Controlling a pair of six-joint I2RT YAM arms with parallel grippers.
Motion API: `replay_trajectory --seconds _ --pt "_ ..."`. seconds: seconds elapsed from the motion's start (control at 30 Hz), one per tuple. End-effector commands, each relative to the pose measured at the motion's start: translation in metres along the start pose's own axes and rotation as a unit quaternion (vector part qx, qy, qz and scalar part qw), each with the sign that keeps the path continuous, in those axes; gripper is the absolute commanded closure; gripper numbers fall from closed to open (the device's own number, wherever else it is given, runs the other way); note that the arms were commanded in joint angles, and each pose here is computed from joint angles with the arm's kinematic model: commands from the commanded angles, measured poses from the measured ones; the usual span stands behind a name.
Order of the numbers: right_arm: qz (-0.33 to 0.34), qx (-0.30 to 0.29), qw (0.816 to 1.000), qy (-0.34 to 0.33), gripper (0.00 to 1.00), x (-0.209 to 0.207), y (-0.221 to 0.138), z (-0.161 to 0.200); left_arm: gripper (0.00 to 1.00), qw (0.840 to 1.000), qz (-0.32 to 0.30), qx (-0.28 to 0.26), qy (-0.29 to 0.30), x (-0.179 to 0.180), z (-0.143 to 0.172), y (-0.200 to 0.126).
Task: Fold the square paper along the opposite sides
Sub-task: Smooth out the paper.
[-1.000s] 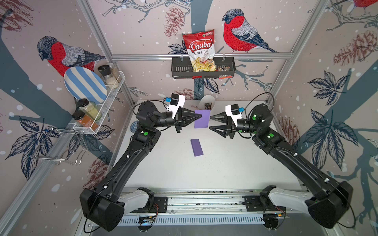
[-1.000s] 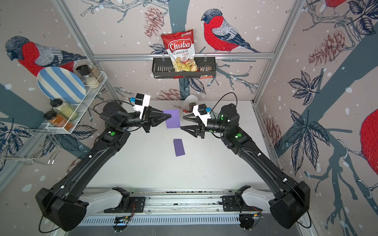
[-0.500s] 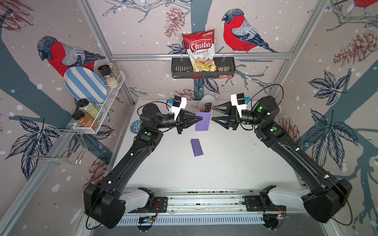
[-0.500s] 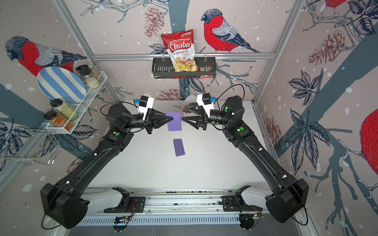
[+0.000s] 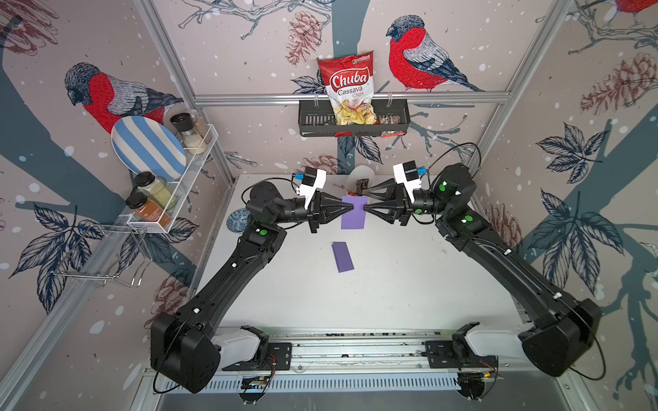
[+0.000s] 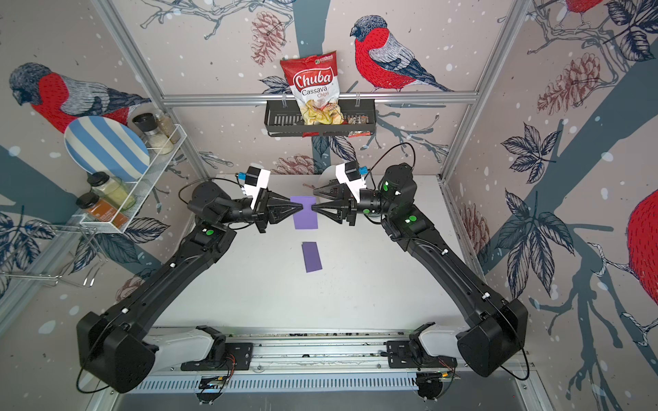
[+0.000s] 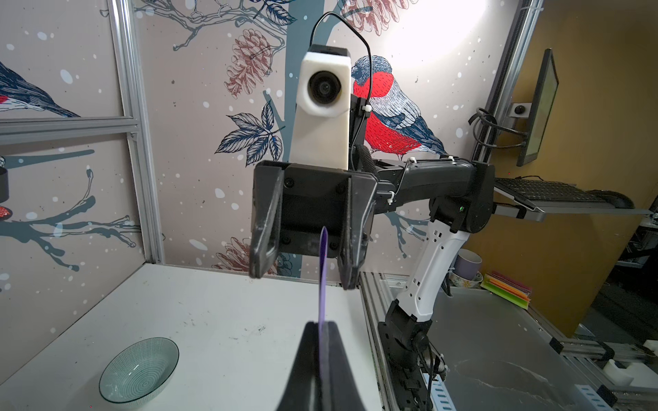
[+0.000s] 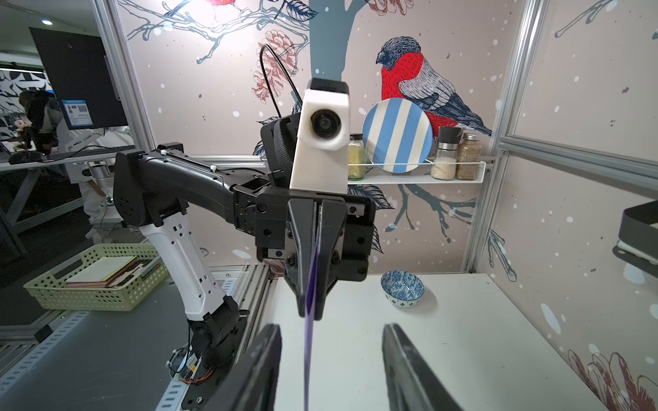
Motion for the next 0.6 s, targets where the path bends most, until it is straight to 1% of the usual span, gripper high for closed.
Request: replay_trajectory --seconds 0.0,0.27,0.4,0.47,0.57 --pt "-0.013 -0.009 1.000 -0.006 0.53 0.0014 0.0022 -0.0063 1.00 1.000 0.007 -0.004 0.016 -0.0025 -0.0030 -0.0002" --pt "-0.017 -0.010 1.000 -0.006 0.62 0.0008 0.0048 -0.0061 1.00 1.000 0.005 -0.003 0.012 0.0008 -0.0008 0.0004" --pt "-0.017 -0.010 1.000 -0.007 0.69 0.0012 0.0056 -0.0063 1.00 1.000 0.005 -0.003 0.013 0.0008 -0.0008 0.0002" --pt "-0.017 -0.010 1.000 -0.007 0.71 0.0010 0.0054 -0.0064 1.00 1.000 0.004 -0.002 0.012 0.0012 -0.0003 0.0003" --pt "-0.017 -0.009 1.000 -0.007 0.78 0.0013 0.0056 -0.0060 1.00 1.000 0.004 -0.001 0.012 0.0013 -0.0002 0.0005"
Point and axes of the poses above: each gripper's point midway between its finger pads, its own y axis out along the fingers, its own x axis along the line the jaws close on, z = x × y, the point moved 8 cm from there along -y, back along the fingers, and after that the axes turned 11 degrees about -y, right-handed, at the moved point
